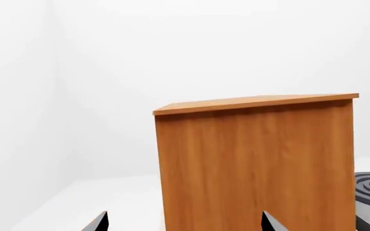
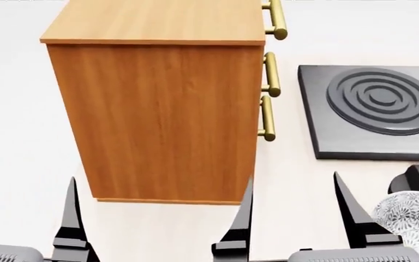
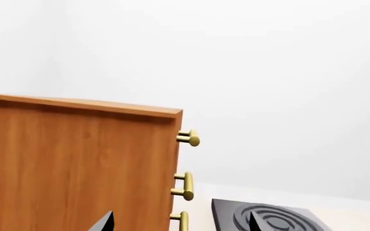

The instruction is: Put the bowl on the top of the cabinet.

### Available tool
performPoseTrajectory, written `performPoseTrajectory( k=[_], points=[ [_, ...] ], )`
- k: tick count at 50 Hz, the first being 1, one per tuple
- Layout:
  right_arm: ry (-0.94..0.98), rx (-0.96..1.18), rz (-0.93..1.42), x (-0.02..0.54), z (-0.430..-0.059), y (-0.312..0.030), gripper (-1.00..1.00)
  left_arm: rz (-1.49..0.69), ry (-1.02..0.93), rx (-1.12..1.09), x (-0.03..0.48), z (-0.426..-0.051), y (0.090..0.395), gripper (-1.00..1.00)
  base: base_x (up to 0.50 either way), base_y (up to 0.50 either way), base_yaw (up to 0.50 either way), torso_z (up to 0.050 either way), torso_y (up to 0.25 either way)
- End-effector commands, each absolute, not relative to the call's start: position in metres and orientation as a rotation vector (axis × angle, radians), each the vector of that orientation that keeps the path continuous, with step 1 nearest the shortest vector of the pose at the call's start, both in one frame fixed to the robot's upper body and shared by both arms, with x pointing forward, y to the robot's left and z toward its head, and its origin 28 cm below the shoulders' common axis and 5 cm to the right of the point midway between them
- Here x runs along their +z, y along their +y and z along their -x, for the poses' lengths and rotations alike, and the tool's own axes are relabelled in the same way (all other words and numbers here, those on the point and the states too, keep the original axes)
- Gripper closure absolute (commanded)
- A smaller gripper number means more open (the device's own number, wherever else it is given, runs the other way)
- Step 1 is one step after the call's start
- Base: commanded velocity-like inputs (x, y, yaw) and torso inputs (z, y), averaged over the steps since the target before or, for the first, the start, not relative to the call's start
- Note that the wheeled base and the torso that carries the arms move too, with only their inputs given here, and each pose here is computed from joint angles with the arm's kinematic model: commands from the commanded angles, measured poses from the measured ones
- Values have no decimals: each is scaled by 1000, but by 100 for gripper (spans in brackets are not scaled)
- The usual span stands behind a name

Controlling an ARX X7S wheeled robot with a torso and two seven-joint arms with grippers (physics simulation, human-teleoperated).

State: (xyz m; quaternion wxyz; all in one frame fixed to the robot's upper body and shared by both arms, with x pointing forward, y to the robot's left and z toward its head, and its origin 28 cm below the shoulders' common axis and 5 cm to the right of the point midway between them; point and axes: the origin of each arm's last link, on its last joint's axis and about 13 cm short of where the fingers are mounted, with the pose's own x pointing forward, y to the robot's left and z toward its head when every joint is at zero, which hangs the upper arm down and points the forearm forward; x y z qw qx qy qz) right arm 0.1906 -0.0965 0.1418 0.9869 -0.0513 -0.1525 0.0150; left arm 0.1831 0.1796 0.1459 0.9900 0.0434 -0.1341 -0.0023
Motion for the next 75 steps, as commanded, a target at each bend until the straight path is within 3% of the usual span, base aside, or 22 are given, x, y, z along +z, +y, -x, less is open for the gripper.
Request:
performPoseTrajectory(
  k=[1, 48, 59, 71, 75],
  points=[
    [-312, 23, 102, 143, -190, -97, -100, -87, -269, -8, 146, -183, 179, -100, 172, 0, 0, 0, 0],
    [-302, -2, 119, 139, -189, -99, -100, -85, -265, -10, 144, -183, 178, -100, 146, 16, 0, 0, 0],
    [-234, -8, 274, 133, -183, -101, -100, -85, -259, -13, 142, -184, 178, -100, 0, 0, 0, 0, 0],
    [-169, -127, 377, 154, -150, -129, -100, -82, -248, -21, 141, -186, 177, -100, 0, 0, 0, 0, 0],
    [-141, -72, 416, 159, -147, -138, -100, -82, -255, -19, 144, -184, 177, -100, 0, 0, 0, 0, 0]
  ],
)
